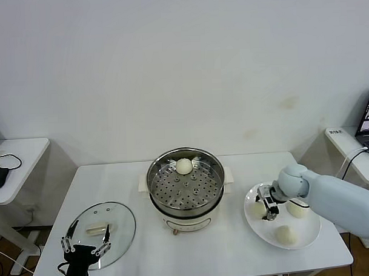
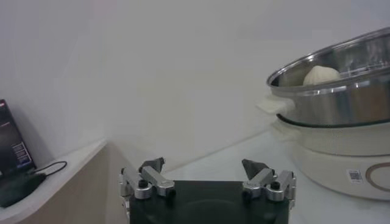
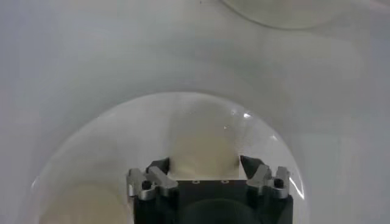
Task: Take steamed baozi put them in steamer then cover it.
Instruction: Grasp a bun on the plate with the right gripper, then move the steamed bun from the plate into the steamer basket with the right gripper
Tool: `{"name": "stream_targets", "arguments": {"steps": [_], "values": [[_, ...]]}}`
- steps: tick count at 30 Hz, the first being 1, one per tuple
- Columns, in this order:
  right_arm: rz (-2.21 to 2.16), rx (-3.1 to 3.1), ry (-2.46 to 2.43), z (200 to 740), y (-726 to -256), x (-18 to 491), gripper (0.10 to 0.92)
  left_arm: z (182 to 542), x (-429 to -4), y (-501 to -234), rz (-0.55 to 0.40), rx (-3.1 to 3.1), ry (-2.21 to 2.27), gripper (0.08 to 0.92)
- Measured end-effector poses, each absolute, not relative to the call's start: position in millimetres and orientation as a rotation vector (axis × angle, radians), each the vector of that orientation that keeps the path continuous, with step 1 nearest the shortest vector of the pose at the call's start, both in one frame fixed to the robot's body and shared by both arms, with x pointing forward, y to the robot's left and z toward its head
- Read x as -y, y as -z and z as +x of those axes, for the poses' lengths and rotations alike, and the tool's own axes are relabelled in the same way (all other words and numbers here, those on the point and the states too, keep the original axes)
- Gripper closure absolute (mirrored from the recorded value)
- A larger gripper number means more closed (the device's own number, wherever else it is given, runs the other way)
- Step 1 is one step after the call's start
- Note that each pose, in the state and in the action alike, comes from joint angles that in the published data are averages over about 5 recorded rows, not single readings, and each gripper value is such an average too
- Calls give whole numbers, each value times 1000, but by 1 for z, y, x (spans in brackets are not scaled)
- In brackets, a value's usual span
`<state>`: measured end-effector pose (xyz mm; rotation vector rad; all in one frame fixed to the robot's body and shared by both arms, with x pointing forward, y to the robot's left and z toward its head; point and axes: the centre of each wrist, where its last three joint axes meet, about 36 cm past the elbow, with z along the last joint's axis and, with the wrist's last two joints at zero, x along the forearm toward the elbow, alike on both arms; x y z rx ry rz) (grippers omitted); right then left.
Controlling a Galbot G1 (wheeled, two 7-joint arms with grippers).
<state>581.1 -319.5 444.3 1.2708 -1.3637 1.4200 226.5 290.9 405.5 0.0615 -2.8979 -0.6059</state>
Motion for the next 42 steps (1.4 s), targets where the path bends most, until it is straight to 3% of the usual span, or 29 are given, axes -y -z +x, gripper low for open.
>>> {"name": "stream_targets", "arguments": {"steps": [10, 21, 32, 42], "values": [[1255, 1367, -1399, 585, -468, 327, 452, 228, -290, -408, 57, 2905, 610, 177], [1249, 1467, -1448, 602, -561, 311, 445, 232, -288, -413, 34, 2921, 619, 177], [1304, 1596, -1521, 619, -672, 232, 437, 237, -291, -411, 27, 2926, 624, 177], [1403, 1621, -1490, 626, -687, 133, 429, 241, -290, -410, 46, 2934, 620, 177]]}}
